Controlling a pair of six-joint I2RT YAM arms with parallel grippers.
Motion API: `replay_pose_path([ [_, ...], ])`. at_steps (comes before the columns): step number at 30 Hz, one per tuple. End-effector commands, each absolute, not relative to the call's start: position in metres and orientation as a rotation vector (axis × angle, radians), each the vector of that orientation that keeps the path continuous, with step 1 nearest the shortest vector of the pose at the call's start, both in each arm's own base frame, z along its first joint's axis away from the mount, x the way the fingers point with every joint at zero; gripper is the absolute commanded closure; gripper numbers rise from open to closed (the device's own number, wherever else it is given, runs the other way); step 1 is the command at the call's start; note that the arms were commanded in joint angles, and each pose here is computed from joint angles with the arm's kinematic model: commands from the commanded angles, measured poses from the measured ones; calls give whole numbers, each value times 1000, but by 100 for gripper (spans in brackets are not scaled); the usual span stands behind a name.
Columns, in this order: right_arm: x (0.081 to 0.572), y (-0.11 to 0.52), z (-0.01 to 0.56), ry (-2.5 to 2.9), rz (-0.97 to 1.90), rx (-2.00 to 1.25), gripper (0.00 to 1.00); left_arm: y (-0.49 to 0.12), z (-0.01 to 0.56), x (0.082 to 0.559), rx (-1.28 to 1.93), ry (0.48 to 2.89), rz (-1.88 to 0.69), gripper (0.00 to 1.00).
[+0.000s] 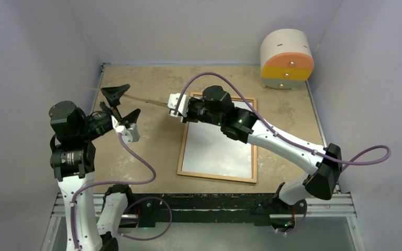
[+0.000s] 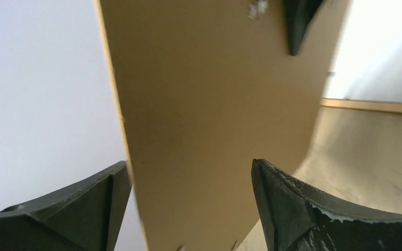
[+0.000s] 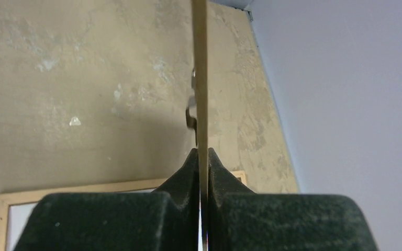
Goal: Put the photo into the frame
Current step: Turn over the photo frame item on the photo frame.
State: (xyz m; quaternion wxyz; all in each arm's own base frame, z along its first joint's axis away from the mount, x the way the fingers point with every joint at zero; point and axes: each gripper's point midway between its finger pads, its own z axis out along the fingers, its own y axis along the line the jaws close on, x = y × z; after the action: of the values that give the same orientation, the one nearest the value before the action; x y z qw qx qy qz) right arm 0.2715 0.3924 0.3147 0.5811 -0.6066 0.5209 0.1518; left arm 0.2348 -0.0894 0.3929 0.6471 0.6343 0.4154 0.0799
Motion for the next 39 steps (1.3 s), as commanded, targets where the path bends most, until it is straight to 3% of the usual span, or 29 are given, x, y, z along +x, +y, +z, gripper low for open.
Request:
replay_pose_path([
  [1,277,399,396,1158,472,-1134,100,-78,463,258,1153,905,230,12],
  [7,276,407,407,1231,612,-1009,100,-42,516,287,765,1018,220,8],
  [14,308,408,406,1528,688,-747,100,-28,526,295,611,1085,175,6],
  [26,368,353,402,1748,1092,-177,100,-16,449,321,672,1395,150,3],
  [39,351,223,355,1843,1416,225,100,10,351,359,597,1776,76,1],
])
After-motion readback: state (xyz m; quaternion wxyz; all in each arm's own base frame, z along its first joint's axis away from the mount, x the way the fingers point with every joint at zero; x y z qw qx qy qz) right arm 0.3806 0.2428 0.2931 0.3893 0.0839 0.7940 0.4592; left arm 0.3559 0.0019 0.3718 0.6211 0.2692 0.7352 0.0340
